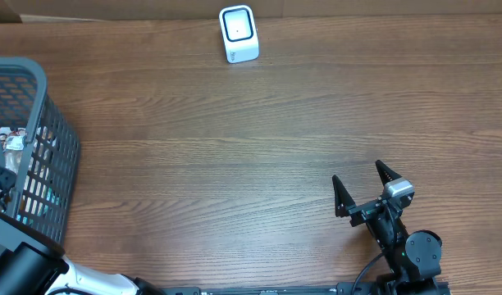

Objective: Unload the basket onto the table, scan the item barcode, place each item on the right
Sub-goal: 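Reach down into the basket and grasp the clear snack bag with left gripper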

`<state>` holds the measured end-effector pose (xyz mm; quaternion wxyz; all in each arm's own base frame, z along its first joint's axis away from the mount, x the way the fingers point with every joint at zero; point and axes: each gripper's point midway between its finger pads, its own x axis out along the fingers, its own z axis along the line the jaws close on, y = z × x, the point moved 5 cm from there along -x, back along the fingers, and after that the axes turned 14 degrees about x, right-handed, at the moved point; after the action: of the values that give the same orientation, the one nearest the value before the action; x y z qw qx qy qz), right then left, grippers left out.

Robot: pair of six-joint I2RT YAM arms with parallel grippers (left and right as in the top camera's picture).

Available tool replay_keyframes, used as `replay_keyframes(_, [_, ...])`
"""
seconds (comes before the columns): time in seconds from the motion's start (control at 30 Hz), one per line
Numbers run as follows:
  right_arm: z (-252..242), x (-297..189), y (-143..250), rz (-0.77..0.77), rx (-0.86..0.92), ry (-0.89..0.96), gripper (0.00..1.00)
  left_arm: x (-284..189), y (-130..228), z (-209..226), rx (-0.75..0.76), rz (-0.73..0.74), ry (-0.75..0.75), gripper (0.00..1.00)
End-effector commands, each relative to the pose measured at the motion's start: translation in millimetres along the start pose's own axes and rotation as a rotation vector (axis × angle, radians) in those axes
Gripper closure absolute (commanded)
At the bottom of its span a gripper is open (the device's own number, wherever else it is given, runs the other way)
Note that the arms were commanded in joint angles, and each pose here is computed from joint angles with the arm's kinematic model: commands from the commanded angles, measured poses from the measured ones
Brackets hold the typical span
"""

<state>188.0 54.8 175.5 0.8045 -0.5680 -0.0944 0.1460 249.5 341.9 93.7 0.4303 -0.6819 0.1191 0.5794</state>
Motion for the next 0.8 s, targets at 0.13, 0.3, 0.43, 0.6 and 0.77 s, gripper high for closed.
replay_keyframes(0.13, [-1,0,2,-0.005,-0.001,0.001,0.00,21,26,-7,0.025,0.047,0.014,0.38])
replay_keyframes(0.3, [-1,0,2,-0.005,-0.001,0.001,0.00,21,23,-6,0.026,0.031,0.011,0.61])
replay_keyframes(0.43, [-1,0,2,-0.005,-0.001,0.001,0.00,22,24,-7,0.026,0.031,0.011,0.94])
replay_keyframes(0.6, [-1,0,2,-0.005,-0.001,0.001,0.00,16,23,-7,0.025,0.046,0.014,0.96])
replay_keyframes(0.77, [-1,0,2,-0.005,-0.001,0.001,0.00,-12,2,-4,0.026,0.029,0.011,0.96])
